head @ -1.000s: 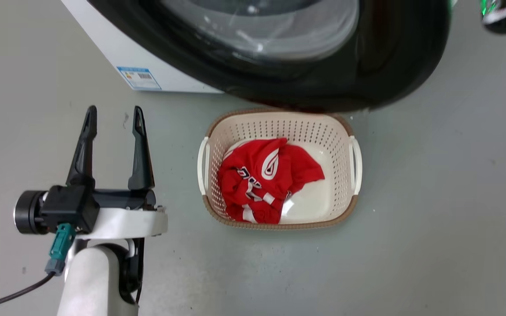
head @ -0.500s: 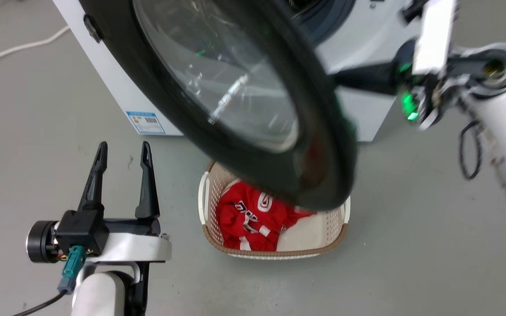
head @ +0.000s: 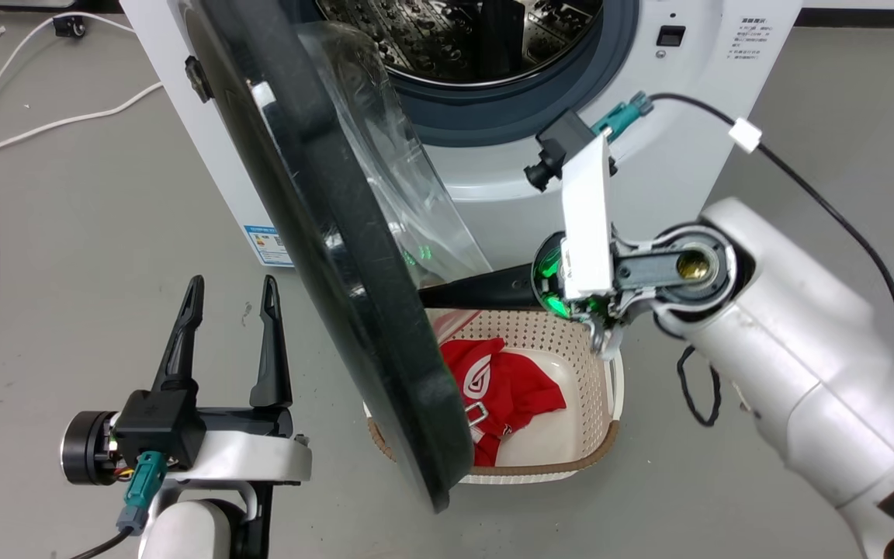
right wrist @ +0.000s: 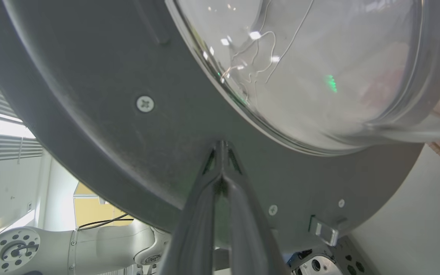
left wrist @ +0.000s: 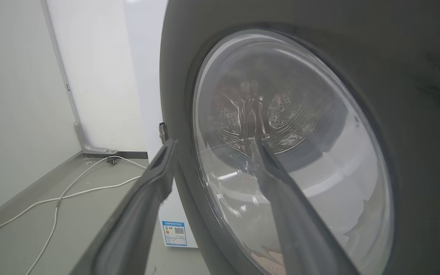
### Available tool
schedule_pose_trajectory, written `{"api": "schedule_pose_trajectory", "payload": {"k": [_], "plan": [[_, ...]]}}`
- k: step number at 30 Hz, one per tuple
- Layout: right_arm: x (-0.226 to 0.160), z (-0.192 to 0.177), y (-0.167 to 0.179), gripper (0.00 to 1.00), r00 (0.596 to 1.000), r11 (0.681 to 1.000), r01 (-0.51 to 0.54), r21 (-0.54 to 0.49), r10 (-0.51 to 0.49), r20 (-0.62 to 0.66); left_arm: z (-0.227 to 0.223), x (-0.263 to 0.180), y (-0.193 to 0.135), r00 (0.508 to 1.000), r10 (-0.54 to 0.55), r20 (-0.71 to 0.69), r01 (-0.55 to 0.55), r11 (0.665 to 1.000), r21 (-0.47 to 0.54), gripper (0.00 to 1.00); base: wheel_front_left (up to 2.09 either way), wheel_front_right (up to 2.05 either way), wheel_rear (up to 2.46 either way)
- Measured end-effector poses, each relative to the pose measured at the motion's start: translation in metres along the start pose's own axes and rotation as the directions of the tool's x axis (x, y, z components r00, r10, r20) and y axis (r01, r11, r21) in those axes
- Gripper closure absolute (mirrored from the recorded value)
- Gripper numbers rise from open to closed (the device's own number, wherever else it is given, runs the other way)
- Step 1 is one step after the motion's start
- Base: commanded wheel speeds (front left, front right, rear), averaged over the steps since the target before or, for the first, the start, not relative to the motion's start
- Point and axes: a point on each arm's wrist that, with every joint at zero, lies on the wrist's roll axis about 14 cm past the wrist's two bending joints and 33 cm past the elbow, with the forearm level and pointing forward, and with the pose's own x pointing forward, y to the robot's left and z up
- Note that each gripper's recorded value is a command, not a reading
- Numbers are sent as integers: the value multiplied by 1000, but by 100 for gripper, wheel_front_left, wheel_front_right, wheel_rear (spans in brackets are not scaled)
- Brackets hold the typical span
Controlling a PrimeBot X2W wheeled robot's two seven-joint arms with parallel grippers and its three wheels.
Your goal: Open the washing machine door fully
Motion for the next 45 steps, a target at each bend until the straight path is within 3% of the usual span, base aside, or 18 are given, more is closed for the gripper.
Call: {"api": "schedule_pose_trajectory", "payload": {"k": [5, 9, 12, 16, 17, 18, 19, 20, 25, 29, 32, 33, 36, 41, 45], "plan": [[6, -2, 2, 100, 997, 1000, -19, 3, 19, 81, 1, -2, -1, 1000, 2, 0, -2, 1000, -6, 0, 0, 0, 0], [-9, 16, -6, 100, 965, 1000, 5, 6, -7, 264, 1, -4, -3, 1000, 0, 0, 0, 1000, -9, 0, 0, 0, 0], [-37, 38, -19, 100, 892, 998, 62, 0, -56, 449, 3, -5, -4, 1000, -4, 3, 4, 1000, -12, 0, 0, 0, 0], [-83, 54, -33, 100, 738, 994, 109, 24, -97, 668, 4, -12, -4, 1000, -2, 1, 2, 1000, -13, 0, 0, 0, 0], [-95, 57, -36, 85, 693, 993, 110, 37, -103, 714, 5, -13, -3, 1000, 0, 3, 0, 1000, -11, 0, 0, 0, 0], [-106, 57, -40, 56, 651, 992, 113, 49, -112, 751, 6, -14, -3, 1000, 1, 5, -1, 1000, -11, 0, 0, 0, 0], [-119, 56, -44, 14, 600, 991, 114, 65, -121, 791, 7, -14, -2, 1000, 4, 8, -4, 1000, -10, 0, 0, 0, 0], [-129, 54, -49, 0, 557, 990, 114, 80, -131, 820, 9, -15, -1, 1000, 6, 12, -6, 1000, -6, 0, 0, 0, 0], [-174, 24, -78, 0, 355, 977, 111, 181, -209, 911, 13, -23, 2, 1000, 10, 18, -10, 1000, -1, 0, 0, 0, 0], [-199, -23, -106, 0, 219, 952, 72, 298, -306, 926, 16, -29, 5, 1000, 17, 23, -17, 1000, 5, 0, 0, 0, 0], [-211, -51, -122, 0, 175, 931, 82, 355, -364, 915, 14, -33, 6, 1000, 19, 16, -20, 1000, 8, 0, 0, 0, 0], [-217, -57, -126, 0, 152, 926, 102, 364, -376, 914, 15, -34, 6, 1000, 20, 17, -20, 1000, 9, 0, 0, 0, 0], [-258, -64, -133, 0, 16, 903, 216, 371, -383, 924, 13, -36, 6, 1000, 18, 12, -18, 1000, 15, 0, 0, 0, 0], [-289, -74, -123, 0, -145, 848, 388, 361, -331, 932, 16, -36, 5, 1000, 13, 18, -13, 1000, 15, 0, 0, 0, 0], [-304, -73, -98, 0, -221, 757, 568, 324, -238, 946, 17, -36, 5, 1000, 10, 22, -10, 1000, 21, 0, 0, 0, 0]]}}
